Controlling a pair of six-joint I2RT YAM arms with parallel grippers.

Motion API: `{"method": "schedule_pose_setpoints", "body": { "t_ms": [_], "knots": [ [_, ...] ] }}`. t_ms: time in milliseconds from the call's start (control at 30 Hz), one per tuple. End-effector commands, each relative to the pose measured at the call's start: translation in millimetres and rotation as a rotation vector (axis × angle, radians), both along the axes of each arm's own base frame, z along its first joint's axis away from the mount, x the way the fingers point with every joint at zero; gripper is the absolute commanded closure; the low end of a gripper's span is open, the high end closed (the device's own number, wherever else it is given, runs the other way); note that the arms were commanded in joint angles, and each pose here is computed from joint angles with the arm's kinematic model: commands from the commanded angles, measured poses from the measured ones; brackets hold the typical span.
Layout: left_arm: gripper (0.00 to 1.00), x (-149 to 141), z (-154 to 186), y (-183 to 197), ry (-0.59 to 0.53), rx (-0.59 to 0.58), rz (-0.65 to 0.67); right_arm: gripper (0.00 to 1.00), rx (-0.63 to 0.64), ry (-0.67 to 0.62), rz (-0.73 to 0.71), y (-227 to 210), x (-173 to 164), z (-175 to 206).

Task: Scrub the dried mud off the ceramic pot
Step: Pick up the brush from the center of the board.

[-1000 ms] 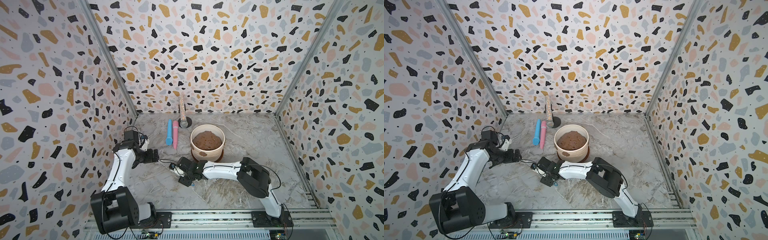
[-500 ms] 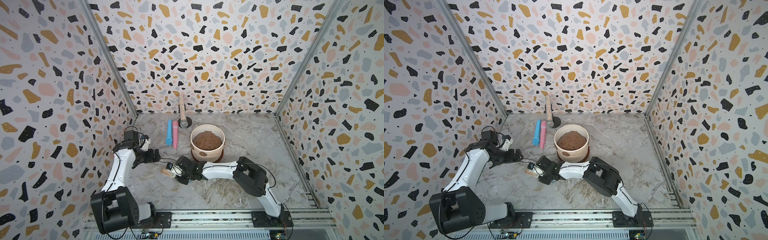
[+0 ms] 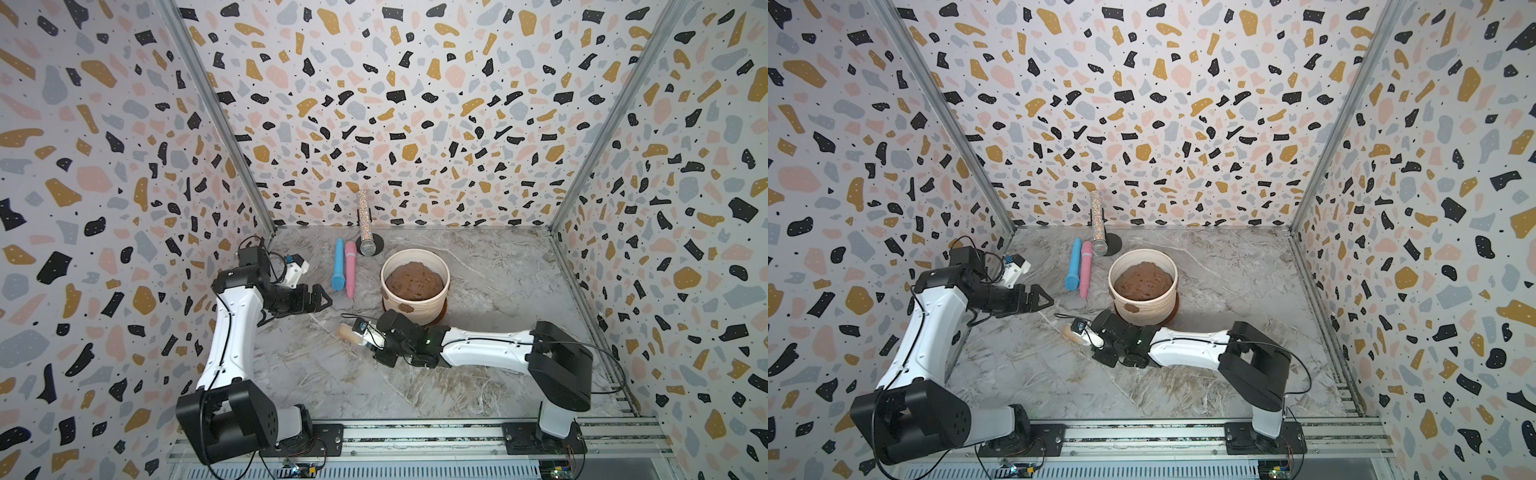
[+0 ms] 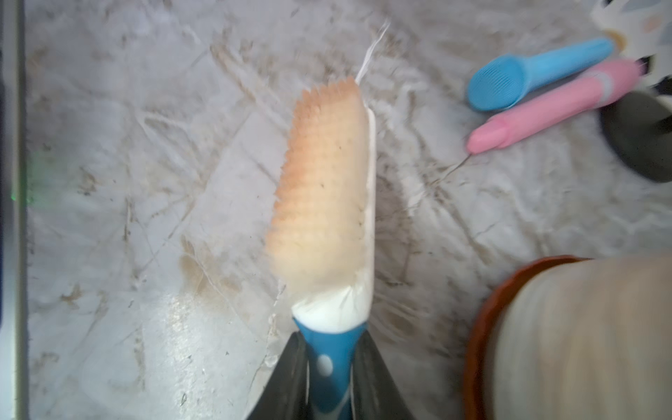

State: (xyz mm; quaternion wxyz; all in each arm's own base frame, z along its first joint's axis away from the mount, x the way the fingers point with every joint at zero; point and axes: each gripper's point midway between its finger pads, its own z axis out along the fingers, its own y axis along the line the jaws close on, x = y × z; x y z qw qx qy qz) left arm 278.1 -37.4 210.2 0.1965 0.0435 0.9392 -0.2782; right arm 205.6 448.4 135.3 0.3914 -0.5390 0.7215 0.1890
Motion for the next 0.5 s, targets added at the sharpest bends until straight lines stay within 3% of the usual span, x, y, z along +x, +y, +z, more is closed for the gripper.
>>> {"method": "schedule_pose_setpoints", "body": {
  "t_ms": [0,267,467],
  "knots": [
    [0.00,-11.0,27.5,-31.1,0.006,-0.233,-0.073,0.79,0.118,-0.052,-0.086,-9.4,10.1,46.7],
    [0.00,-37.2,89.2,-66.3,-0.098,-0.517,-0.296,0.82,0.303,-0.014,-0.167,-25.1,6.4,106.3],
    [0.03,-38.0,90.8,-70.1,-0.088,-0.583,-0.299,0.83,0.494,0.108,-0.144,-12.3,-5.7,141.8]
  ]
}}
